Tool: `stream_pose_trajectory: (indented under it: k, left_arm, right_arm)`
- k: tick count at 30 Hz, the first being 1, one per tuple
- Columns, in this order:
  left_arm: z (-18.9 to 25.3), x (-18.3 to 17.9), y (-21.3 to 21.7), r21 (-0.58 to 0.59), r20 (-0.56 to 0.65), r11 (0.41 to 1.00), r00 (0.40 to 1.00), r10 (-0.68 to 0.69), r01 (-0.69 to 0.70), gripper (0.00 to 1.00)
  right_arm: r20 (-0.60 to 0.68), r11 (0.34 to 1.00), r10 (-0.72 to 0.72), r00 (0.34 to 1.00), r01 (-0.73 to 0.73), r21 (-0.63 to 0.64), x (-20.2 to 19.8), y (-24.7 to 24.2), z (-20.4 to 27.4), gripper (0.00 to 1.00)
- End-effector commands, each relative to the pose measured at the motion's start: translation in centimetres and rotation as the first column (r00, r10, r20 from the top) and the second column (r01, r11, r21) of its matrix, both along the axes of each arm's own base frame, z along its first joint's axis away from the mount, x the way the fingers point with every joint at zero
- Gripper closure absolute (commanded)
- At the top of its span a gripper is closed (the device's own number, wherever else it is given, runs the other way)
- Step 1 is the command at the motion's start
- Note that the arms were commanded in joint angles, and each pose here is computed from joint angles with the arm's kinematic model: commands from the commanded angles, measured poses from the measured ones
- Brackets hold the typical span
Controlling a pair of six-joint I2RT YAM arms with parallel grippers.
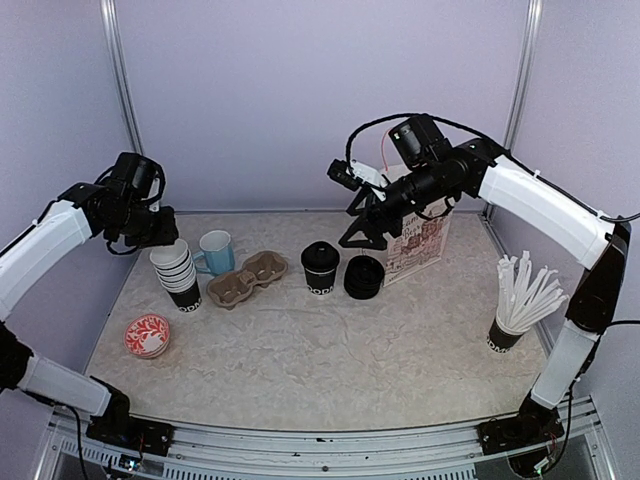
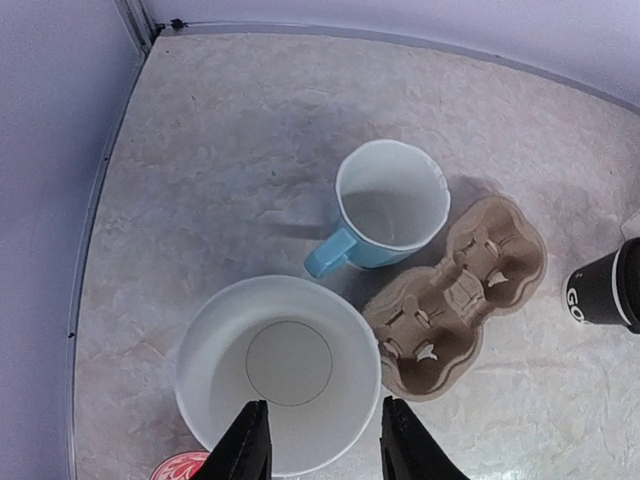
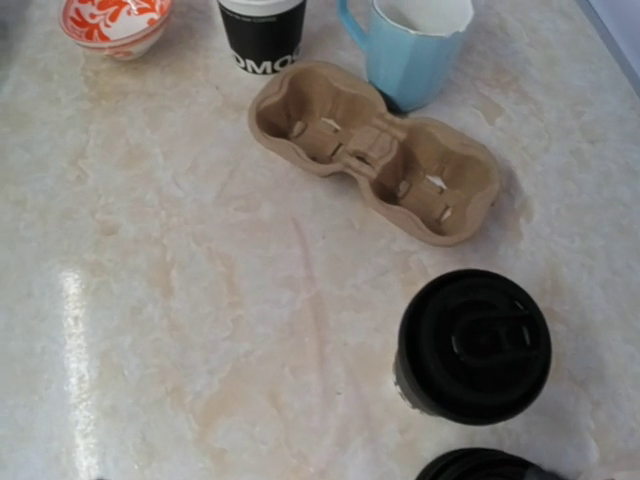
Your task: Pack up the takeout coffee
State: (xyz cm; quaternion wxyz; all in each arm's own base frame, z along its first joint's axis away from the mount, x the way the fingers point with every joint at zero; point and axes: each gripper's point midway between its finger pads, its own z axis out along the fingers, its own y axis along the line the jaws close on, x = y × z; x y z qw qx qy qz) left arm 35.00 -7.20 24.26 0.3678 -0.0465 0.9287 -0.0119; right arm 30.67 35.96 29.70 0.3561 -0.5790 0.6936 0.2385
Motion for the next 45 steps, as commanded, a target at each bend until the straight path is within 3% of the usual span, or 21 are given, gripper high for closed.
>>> stream_pose_trajectory:
  k: [1, 16, 22, 33, 45]
  left_arm:
    - [-2.7, -0.1, -1.0, -0.016, -0.094, 0.997, 0.993, -0.073, 0.072, 0.61]
    - [-5.1, 2.4, -1.8, -0.010, -0.146, 0.995, 0.985, -0.096, 0.095, 0.67]
    - [-5.3, 2.3, -1.7, -0.005, -0.157, 0.996, 0.984, -0.085, 0.085, 0.82]
    - [-1.7, 1.7, -1.4, 0.093, -0.127, 0.994, 0.991, -0.047, 0.059, 1.00]
    - [-1.8, 2.2, -1.3, 0.169, -0.162, 0.982, 0.985, -0.052, 0.080, 1.00]
  right_arm:
    - [-0.006, 0.999, 0.027, 1.000, -0.027, 0.023, -0.1, 0.4, 0.0, 0.12]
    - [0.000, 1.000, 0.020, 1.000, -0.020, 0.004, -0.2, -0.3, -0.8, 0.13]
    - [-0.006, 1.000, 0.021, 1.000, -0.021, 0.000, -0.2, -0.2, -1.2, 0.13]
    - [-0.018, 1.000, 0.021, 1.000, -0.022, -0.008, 0.0, 0.0, -1.7, 0.13]
    - [-0.020, 1.000, 0.021, 1.000, -0.021, -0.015, 0.1, 0.0, -1.9, 0.13]
